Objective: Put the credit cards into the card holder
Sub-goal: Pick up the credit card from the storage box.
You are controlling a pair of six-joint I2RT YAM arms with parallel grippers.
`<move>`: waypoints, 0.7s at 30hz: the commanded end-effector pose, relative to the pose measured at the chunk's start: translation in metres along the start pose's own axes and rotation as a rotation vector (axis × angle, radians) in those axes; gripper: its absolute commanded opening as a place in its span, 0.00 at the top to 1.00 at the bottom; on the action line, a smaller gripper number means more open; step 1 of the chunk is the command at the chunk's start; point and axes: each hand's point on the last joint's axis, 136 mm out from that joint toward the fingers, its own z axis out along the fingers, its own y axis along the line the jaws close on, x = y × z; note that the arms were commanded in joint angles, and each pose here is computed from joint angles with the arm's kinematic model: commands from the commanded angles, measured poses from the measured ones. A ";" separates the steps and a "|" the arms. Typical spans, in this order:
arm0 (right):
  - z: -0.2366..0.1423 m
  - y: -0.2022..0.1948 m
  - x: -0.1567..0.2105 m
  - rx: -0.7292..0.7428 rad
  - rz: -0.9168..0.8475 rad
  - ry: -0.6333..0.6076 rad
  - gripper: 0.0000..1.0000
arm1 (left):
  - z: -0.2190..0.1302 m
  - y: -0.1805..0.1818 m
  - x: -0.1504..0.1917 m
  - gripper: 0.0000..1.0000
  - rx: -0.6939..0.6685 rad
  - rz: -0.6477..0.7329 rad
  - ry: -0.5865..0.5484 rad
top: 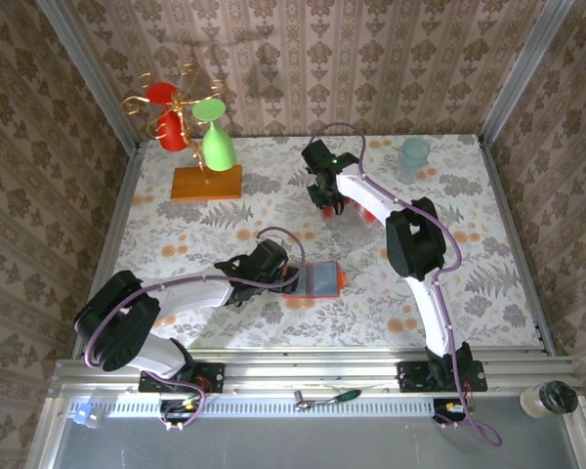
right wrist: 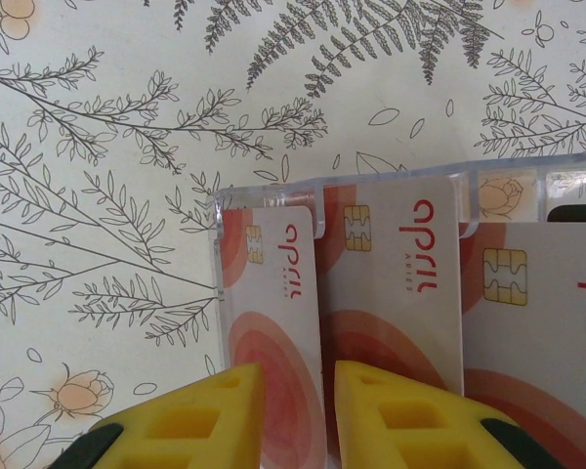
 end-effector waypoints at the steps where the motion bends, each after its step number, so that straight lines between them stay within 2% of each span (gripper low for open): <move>1: 0.005 0.003 0.009 -0.003 -0.024 0.043 0.73 | 0.000 -0.002 -0.005 0.00 -0.002 -0.011 -0.014; 13: -0.001 0.011 0.006 -0.067 0.013 0.032 0.84 | -0.001 -0.001 -0.004 0.00 -0.005 -0.011 -0.014; 19: -0.014 0.014 -0.002 -0.108 -0.006 0.008 1.00 | -0.002 -0.001 -0.005 0.00 -0.003 -0.010 -0.016; 21: -0.025 0.016 -0.008 -0.140 -0.019 -0.016 1.00 | -0.002 -0.001 -0.005 0.00 -0.002 -0.013 -0.015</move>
